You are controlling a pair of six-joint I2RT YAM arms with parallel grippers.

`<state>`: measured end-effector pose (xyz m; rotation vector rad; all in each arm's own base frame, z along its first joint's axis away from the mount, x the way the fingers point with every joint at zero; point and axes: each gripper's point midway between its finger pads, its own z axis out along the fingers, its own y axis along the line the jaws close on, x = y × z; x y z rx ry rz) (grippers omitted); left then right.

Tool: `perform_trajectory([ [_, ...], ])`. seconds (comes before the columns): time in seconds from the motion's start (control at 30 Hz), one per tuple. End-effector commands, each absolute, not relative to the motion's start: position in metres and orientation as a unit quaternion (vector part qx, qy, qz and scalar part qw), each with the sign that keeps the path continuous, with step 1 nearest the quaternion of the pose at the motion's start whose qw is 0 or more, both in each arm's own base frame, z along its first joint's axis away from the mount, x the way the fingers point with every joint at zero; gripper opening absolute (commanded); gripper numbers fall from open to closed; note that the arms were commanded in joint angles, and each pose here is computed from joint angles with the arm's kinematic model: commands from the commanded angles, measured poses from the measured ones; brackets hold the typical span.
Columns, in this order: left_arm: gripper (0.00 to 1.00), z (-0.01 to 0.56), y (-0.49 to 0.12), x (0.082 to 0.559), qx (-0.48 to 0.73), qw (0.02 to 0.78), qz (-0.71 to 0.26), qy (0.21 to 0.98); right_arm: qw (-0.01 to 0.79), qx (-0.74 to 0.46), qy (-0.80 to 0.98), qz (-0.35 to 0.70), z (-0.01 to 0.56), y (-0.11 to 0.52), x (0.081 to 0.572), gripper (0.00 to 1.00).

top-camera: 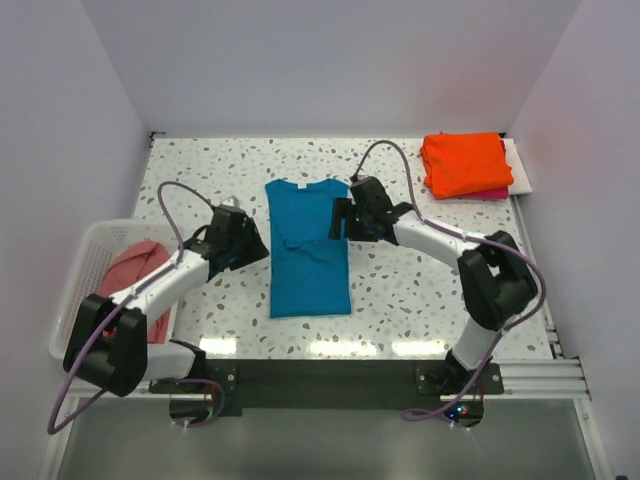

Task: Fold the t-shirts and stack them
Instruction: Fold the tshirt

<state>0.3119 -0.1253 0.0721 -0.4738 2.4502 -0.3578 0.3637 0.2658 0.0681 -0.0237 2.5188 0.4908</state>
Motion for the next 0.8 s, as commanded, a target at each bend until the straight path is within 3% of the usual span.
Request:
perform_trajectory([
  [0.0, 0.59, 0.068, -0.145, 0.272, -0.17, 0.284, -0.181, 0.926, 0.289, -0.015, 0.944, 0.16, 0.078, 0.237, 0.335, 0.75],
  [0.4, 0.59, 0.041, -0.172, 0.185, -0.137, 0.21, -0.221, 0.942, 0.21, 0.035, 0.948, 0.236, 0.047, 0.223, 0.221, 0.7],
  [0.77, 0.57, 0.013, -0.16, 0.151, -0.182, 0.169, -0.209, 0.946, 0.182, 0.094, 0.939, 0.275, 0.032, 0.238, 0.186, 0.56],
])
